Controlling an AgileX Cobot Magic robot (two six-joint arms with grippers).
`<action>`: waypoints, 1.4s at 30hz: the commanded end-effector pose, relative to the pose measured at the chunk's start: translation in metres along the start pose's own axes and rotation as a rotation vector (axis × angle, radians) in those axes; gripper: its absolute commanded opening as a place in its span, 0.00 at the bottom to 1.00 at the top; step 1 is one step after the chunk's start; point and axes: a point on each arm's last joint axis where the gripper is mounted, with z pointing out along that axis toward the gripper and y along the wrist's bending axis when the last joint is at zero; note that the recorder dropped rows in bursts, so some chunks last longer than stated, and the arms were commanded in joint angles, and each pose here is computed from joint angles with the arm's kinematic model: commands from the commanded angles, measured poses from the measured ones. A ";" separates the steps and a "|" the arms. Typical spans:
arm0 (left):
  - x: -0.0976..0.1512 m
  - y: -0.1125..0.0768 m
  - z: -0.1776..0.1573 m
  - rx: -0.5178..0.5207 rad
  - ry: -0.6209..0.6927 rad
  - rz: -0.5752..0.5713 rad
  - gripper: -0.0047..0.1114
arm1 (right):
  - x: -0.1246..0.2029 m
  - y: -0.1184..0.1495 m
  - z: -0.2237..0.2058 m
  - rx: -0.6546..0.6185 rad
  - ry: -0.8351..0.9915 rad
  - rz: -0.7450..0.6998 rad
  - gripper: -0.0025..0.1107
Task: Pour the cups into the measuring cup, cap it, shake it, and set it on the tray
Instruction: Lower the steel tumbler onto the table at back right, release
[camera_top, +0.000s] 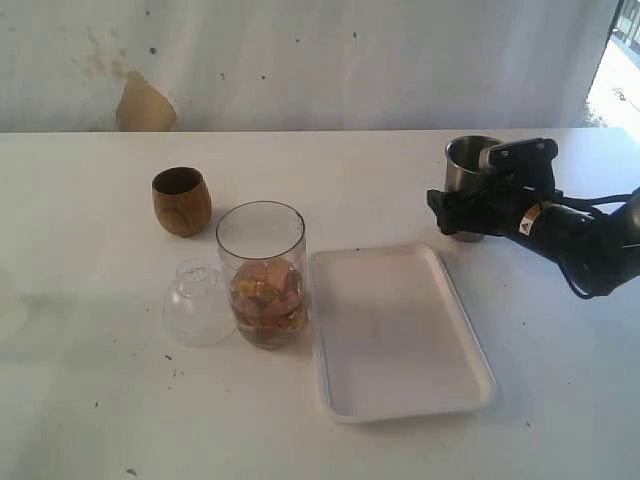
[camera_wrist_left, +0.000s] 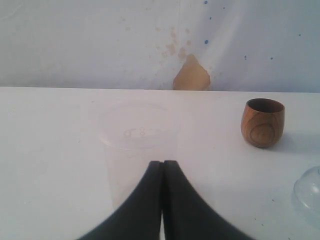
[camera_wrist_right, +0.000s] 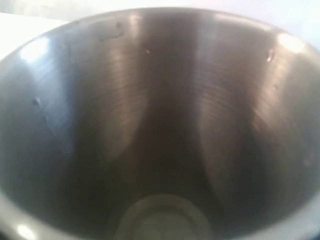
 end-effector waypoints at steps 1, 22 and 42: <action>0.000 0.000 0.000 0.000 -0.010 -0.002 0.04 | 0.000 -0.002 0.000 0.010 0.014 0.005 0.95; 0.000 0.000 0.000 0.000 -0.010 -0.002 0.04 | -0.022 -0.007 -0.015 0.081 0.140 -0.026 0.95; 0.000 0.000 0.000 0.000 -0.010 -0.002 0.04 | -0.042 0.004 -0.044 0.067 0.115 0.032 0.95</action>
